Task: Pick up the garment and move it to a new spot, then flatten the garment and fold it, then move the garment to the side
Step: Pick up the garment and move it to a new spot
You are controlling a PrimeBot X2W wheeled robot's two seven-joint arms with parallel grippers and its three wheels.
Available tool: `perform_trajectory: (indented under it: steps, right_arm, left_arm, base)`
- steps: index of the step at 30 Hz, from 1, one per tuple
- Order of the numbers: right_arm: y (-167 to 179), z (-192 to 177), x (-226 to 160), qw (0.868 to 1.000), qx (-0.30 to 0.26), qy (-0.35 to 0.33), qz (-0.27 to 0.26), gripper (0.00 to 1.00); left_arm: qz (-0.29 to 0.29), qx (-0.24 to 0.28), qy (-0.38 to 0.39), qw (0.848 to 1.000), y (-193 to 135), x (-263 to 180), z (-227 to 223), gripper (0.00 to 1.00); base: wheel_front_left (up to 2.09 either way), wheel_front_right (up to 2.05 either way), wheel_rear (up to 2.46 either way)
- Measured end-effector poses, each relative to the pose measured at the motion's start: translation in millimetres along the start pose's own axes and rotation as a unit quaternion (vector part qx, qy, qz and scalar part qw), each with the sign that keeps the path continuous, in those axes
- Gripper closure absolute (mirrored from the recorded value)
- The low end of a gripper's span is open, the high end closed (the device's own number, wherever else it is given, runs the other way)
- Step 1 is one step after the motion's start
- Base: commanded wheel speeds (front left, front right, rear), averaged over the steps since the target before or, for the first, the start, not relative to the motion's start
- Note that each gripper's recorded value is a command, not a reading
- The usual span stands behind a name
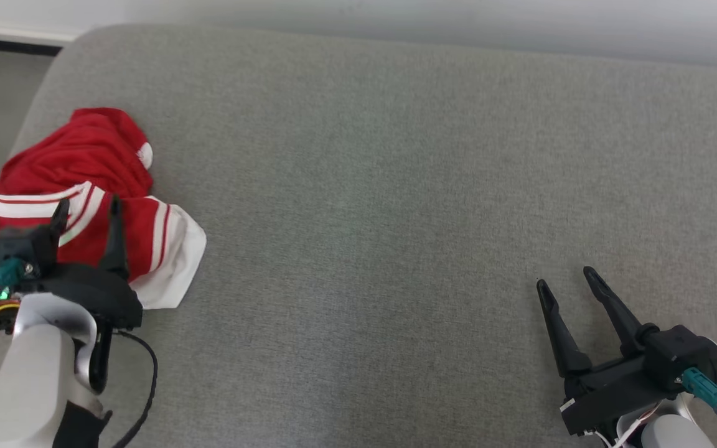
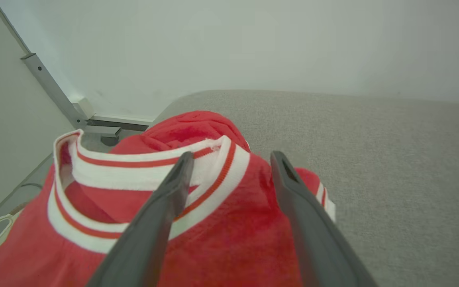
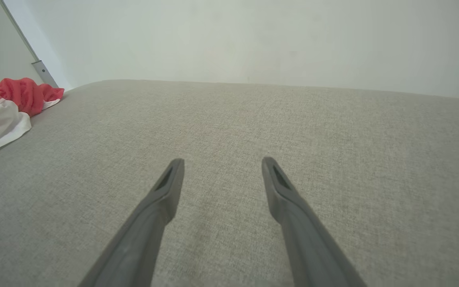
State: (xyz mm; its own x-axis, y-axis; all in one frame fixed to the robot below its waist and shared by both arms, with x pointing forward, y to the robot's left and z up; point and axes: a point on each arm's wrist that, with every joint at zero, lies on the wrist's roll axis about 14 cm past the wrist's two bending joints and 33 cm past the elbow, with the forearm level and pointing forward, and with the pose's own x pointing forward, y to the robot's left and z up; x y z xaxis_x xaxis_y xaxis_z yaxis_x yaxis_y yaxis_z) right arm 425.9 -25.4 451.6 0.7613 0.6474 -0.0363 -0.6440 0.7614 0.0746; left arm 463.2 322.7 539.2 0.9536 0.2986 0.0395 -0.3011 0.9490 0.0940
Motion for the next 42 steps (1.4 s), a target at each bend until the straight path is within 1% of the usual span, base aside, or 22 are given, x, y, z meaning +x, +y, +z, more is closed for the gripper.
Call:
perform_trajectory:
  steps: [2,3,8,12,18,19,20,21,22,23,27,32,37,42]
  right_arm:
    - [-6,-7,0,1.0,0.006,0.007,-0.007,0.0]
    - [-11,-15,-1,1.0,0.01,0.014,-0.012,0.0]
    - [-22,-27,0,0.999,0.018,0.025,-0.023,0.0]
    - [-27,-34,0,0.999,0.022,0.03,-0.028,0.0]
    - [-30,-36,5,0.999,0.023,0.028,-0.026,0.0]
    - [-29,-36,6,0.999,0.023,0.028,-0.025,0.0]
    - [-30,-36,6,0.999,0.023,0.027,-0.025,0.0]
    - [-29,-35,7,0.999,0.023,0.027,-0.024,0.0]
    - [-30,-35,8,0.999,0.022,0.025,-0.023,0.0]
    - [-30,-34,9,0.999,0.022,0.024,-0.023,0.0]
    - [-29,-32,9,0.999,0.02,0.022,-0.023,0.0]
    - [-24,-26,7,0.999,0.022,0.019,-0.024,0.0]
    - [-13,-17,-1,0.999,0.025,0.014,-0.025,0.0]
    - [0,0,-7,1.0,0.021,-0.001,-0.023,0.0]
  left_arm:
    - [-0.004,0.005,0.04,0.999,-4,10,-16,0.0]
    - [-0.007,0.011,0.083,0.996,-8,18,-35,0.0]
    - [-0.003,0.033,0.161,0.986,-7,31,-69,0.0]
    - [-0.006,0.04,0.201,0.979,-10,35,-87,0.0]
    - [0.002,0.047,0.232,0.972,-5,37,-99,0.0]
    - [0.003,0.047,0.234,0.971,-4,38,-100,0.02]
    - [0.004,0.048,0.234,0.971,-3,38,-100,0.25]
    - [0.005,0.047,0.235,0.971,-2,38,-100,0.6]
    - [0.006,0.047,0.236,0.971,-2,38,-101,0.7]
    - [0.006,0.046,0.232,0.972,-1,38,-100,1.0]
    - [0.003,0.038,0.208,0.977,-2,40,-90,1.0]
    - [0.004,0.02,0.133,0.991,-1,41,-60,1.0]
    - [0.004,-0.001,0.044,0.999,4,37,-12,1.0]
    - [-0.003,-0.007,-0.038,0.999,11,26,44,1.0]
  base:
    - [0.0,0.0,0.0]
    - [0.0,0.0,0.0]
    - [0.0,0.0,0.0]
    - [0.0,0.0,0.0]
    - [0.0,0.0,0.0]
    - [0.0,0.0,0.0]
    - [0.0,0.0,0.0]
    - [0.0,0.0,0.0]
    - [0.0,0.0,0.0]
    - [0.0,0.0,0.0]
    - [0.0,0.0,0.0]
    - [0.0,0.0,0.0]
    - [0.0,0.0,0.0]
    - [0.0,0.0,0.0]
